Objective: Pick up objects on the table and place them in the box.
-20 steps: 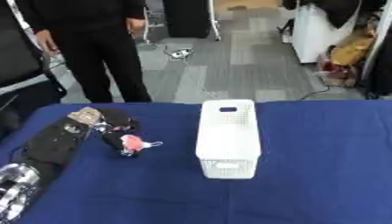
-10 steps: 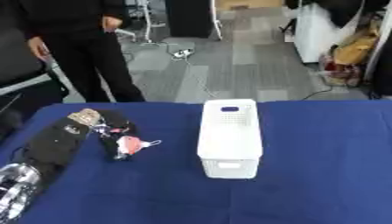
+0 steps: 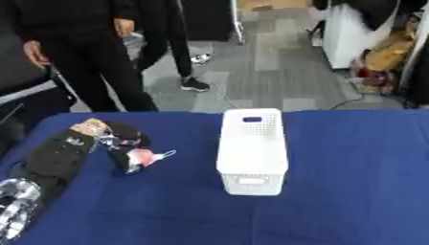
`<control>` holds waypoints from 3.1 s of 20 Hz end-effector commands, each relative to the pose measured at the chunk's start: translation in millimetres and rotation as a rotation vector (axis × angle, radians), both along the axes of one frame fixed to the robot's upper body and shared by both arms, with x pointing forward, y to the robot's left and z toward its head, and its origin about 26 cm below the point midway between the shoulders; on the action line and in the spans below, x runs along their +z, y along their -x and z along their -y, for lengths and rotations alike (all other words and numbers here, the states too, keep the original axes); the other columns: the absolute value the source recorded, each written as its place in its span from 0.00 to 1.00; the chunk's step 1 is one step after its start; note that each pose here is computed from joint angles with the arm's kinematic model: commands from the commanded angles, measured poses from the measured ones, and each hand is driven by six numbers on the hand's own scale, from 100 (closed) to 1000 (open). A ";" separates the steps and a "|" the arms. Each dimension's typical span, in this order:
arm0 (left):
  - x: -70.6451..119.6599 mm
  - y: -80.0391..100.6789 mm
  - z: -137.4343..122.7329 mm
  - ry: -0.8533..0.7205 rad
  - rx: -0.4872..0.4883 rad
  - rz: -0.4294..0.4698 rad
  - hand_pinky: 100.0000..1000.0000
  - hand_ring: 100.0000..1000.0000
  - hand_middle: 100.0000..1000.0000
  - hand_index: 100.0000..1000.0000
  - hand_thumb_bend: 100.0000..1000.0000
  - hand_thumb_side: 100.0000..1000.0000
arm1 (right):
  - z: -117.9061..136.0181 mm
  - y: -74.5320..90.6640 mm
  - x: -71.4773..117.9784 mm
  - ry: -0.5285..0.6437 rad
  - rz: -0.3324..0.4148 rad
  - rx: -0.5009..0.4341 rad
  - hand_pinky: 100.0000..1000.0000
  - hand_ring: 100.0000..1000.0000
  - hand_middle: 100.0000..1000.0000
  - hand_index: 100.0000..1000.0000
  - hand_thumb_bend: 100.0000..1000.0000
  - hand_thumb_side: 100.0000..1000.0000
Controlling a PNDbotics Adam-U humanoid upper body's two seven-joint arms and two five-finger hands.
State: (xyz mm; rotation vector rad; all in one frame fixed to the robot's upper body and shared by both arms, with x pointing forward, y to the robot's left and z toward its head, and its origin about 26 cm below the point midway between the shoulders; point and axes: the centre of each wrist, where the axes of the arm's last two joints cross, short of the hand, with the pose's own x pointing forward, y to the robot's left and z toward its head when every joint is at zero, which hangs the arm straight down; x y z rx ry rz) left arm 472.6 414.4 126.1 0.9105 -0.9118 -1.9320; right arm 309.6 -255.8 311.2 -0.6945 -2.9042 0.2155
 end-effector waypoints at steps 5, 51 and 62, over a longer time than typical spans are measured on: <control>41.6 -5.3 -11.1 0.050 -0.086 0.117 0.00 0.00 0.00 0.10 0.00 0.67 | 3.3 3.1 5.3 0.020 0.017 -0.011 0.14 0.35 0.39 1.00 0.05 1.00; 82.3 -49.6 103.2 0.231 -0.715 0.554 0.00 0.00 0.00 0.10 0.00 0.66 | -4.0 3.3 14.6 -0.022 0.030 0.022 0.14 0.35 0.39 1.00 0.06 1.00; 100.0 -48.7 89.4 0.260 -0.766 0.686 0.00 0.00 0.00 0.09 0.00 0.65 | -7.0 3.5 18.7 -0.031 0.036 0.031 0.15 0.35 0.39 1.00 0.06 1.00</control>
